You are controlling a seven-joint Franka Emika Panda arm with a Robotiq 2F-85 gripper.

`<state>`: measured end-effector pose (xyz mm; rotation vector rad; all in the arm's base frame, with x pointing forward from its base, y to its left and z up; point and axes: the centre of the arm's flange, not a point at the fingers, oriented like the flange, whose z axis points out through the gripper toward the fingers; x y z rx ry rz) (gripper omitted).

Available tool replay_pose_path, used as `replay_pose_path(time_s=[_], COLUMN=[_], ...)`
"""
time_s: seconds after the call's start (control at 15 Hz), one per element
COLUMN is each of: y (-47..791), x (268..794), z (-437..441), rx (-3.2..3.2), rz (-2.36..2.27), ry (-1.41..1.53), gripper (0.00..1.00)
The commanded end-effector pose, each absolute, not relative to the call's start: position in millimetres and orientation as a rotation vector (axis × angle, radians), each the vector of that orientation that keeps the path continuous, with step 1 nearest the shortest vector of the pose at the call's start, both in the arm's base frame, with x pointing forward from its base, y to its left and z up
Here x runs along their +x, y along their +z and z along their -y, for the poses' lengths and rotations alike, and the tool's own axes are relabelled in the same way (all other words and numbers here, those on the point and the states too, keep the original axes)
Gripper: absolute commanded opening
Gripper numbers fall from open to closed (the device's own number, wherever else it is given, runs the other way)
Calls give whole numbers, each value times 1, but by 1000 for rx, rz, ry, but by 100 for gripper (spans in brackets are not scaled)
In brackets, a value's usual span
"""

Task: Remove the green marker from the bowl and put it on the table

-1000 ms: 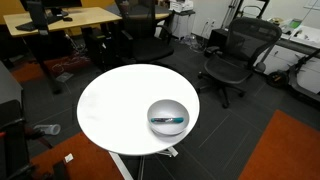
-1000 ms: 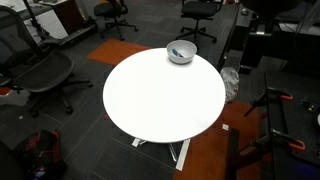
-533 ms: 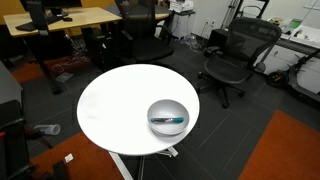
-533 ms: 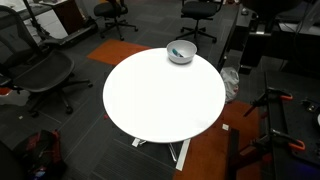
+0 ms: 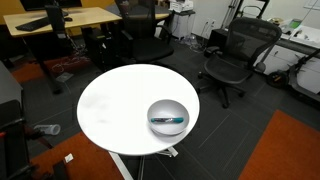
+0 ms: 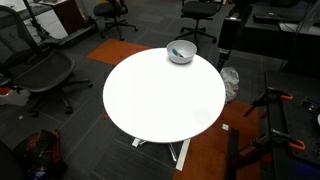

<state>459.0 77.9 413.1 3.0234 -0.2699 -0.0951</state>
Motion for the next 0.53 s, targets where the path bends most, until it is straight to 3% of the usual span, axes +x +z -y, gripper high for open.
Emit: replay_pose_path(time_s=[0.0,0.47], y=[414,411], x=[497,546], z=[-55,10], rx=[3021,2978], rz=[354,577], ry=[-17,60], gripper=[100,100])
